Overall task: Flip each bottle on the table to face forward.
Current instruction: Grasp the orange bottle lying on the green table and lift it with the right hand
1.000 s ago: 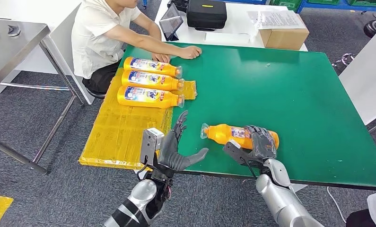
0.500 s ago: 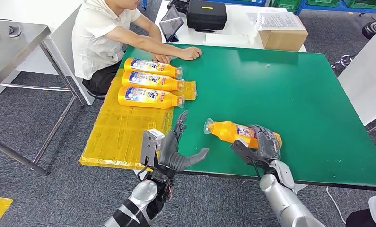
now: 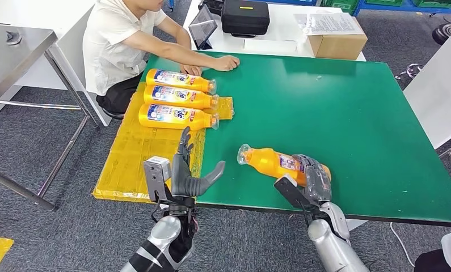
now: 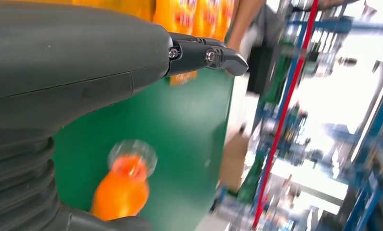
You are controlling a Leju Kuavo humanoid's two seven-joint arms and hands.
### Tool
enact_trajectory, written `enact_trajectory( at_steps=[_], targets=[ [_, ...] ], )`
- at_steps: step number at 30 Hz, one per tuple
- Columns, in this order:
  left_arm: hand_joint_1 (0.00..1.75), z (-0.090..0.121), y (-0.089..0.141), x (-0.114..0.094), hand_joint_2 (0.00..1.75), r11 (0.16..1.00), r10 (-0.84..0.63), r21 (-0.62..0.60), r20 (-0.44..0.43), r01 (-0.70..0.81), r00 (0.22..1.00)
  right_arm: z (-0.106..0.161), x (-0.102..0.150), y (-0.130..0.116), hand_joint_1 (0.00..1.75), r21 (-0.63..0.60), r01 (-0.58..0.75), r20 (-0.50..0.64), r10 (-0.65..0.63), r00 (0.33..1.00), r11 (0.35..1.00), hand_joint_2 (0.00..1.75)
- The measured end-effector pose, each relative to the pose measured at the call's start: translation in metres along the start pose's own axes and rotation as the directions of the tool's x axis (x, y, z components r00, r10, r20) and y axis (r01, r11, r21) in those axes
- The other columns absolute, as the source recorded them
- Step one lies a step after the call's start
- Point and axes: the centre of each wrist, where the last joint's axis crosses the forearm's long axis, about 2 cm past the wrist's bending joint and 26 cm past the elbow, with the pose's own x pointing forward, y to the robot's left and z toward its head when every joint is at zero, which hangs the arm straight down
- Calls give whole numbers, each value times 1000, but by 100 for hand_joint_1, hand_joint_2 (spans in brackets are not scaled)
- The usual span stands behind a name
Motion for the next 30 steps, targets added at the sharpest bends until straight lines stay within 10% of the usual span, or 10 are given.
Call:
enact_trajectory(
  at_steps=[15,30],
  targets=[
    [0,59,62,3,175,983,42,181,-4,-41,999,59,45,0,175,-156,116,103,-100,990,981,175],
    [0,77,63,-8,175,984,172,-15,-166,-176,971,52,66,6,175,-141,296,206,-264,942,945,175]
  ],
)
